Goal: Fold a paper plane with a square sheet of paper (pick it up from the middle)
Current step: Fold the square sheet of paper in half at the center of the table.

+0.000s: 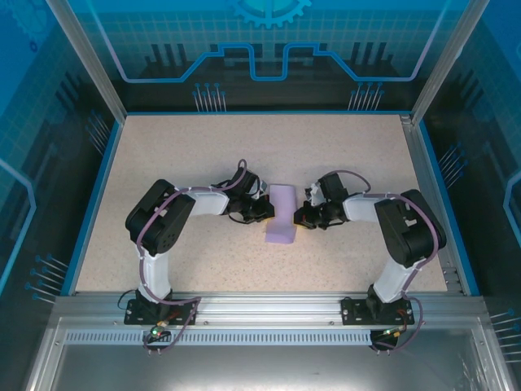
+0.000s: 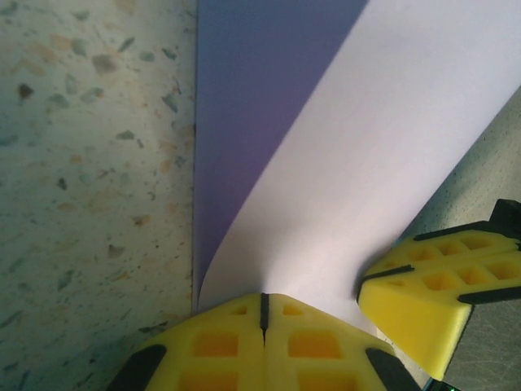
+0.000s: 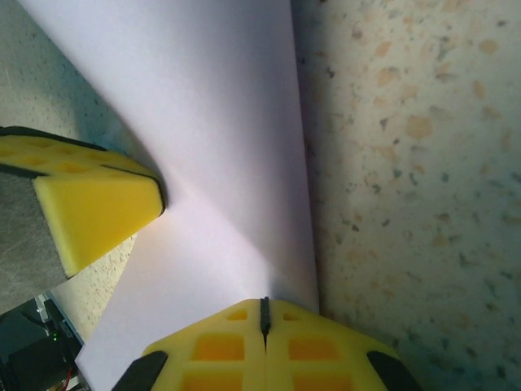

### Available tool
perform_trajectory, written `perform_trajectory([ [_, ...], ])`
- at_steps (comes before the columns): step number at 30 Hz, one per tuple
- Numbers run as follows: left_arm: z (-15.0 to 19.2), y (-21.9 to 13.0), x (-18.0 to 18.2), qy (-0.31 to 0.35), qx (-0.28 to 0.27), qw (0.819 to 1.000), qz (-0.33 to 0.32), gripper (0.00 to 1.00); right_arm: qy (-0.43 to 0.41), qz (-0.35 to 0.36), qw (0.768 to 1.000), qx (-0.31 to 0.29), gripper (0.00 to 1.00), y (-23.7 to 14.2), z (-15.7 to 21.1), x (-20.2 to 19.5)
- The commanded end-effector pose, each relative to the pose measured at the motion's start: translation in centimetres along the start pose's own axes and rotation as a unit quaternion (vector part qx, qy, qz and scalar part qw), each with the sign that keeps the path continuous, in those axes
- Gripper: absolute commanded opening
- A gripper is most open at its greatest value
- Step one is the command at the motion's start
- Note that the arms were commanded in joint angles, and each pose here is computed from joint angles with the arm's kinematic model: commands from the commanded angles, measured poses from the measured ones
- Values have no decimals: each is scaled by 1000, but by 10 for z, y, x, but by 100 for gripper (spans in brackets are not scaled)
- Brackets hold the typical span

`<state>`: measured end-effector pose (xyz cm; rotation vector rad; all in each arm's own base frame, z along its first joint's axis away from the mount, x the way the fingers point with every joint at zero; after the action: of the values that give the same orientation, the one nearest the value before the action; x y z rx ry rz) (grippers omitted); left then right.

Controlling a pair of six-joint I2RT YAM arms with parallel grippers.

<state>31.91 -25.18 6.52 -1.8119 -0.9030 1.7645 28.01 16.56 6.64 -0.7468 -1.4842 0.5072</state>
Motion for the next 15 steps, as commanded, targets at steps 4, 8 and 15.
perform_trajectory([
  [4,13,10,22,-10,27,998,-51,0,-33,-71,997,-13,5,-15,2,23],
  [8,13,11,22,-9,28,998,-52,0,-23,-69,997,6,5,-5,9,14],
  [15,13,11,22,-9,28,998,-52,0,0,-26,999,23,5,10,21,-15],
])
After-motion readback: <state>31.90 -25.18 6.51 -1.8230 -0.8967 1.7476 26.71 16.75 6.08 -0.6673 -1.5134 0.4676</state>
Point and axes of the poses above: each hand's point on the last joint's axis, 136 mm out from that joint toward the fingers, its own y axis out along the fingers, its own x axis along the line the jaws close on, z = x × y, the point moved 7 cm from there along -y, back along the fingers, and after that the axes turned 1 degree about y, right-handed, at the moved point
